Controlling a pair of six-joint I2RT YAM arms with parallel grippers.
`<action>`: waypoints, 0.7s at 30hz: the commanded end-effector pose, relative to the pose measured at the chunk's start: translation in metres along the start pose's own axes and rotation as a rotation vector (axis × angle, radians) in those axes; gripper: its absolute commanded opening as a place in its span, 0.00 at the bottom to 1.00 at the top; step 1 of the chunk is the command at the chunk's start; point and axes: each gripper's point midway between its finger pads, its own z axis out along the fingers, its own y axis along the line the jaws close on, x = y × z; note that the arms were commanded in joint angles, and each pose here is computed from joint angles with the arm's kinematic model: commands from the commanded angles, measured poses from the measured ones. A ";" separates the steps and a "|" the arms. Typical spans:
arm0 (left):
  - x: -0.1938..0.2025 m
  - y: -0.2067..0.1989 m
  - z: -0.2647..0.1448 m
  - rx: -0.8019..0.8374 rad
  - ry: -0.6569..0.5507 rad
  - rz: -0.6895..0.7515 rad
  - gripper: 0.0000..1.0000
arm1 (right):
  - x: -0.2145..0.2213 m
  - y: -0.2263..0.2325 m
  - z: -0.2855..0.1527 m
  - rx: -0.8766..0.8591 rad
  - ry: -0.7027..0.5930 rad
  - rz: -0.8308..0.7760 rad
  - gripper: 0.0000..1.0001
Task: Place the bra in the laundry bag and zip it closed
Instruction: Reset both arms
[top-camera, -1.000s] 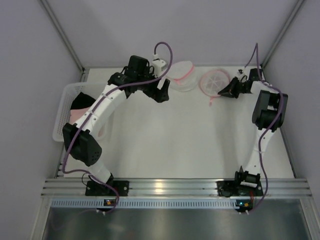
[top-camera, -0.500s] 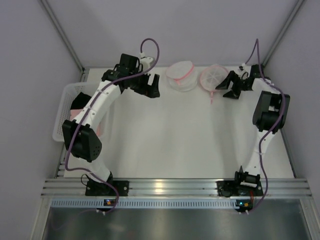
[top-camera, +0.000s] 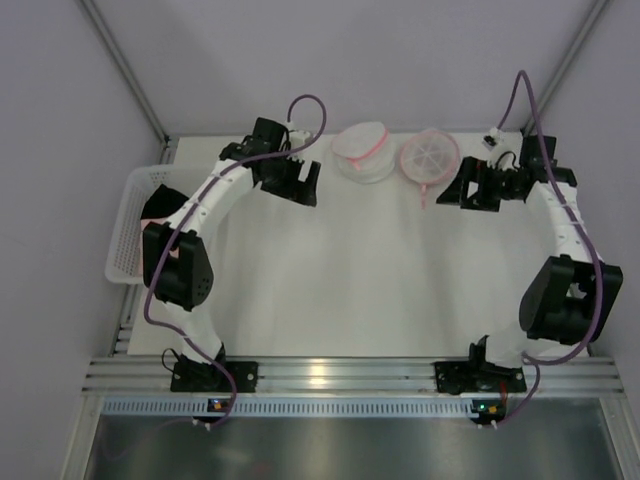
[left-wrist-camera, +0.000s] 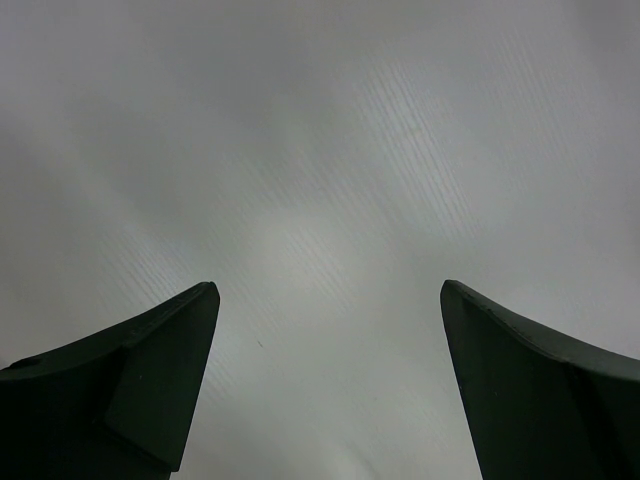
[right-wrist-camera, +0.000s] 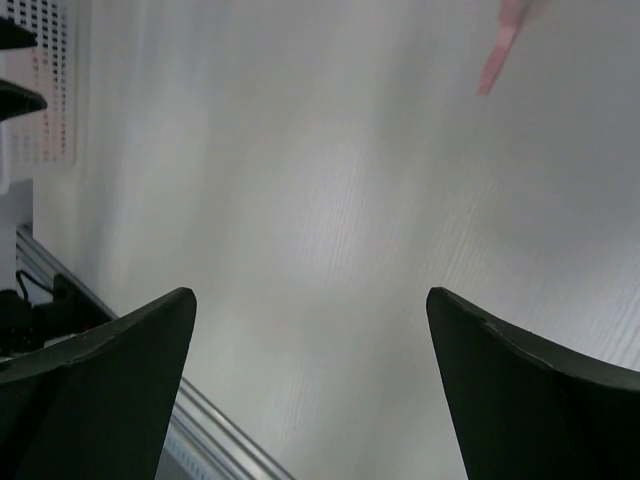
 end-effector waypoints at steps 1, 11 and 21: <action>0.019 0.005 -0.001 -0.024 0.036 -0.035 0.98 | 0.040 0.025 0.003 -0.066 0.047 -0.037 0.99; 0.066 -0.001 -0.010 -0.026 0.075 -0.085 0.98 | 0.099 0.075 0.020 -0.110 0.115 -0.206 1.00; 0.058 0.000 -0.022 -0.061 0.027 -0.094 0.98 | 0.099 0.087 0.019 -0.135 0.128 -0.225 1.00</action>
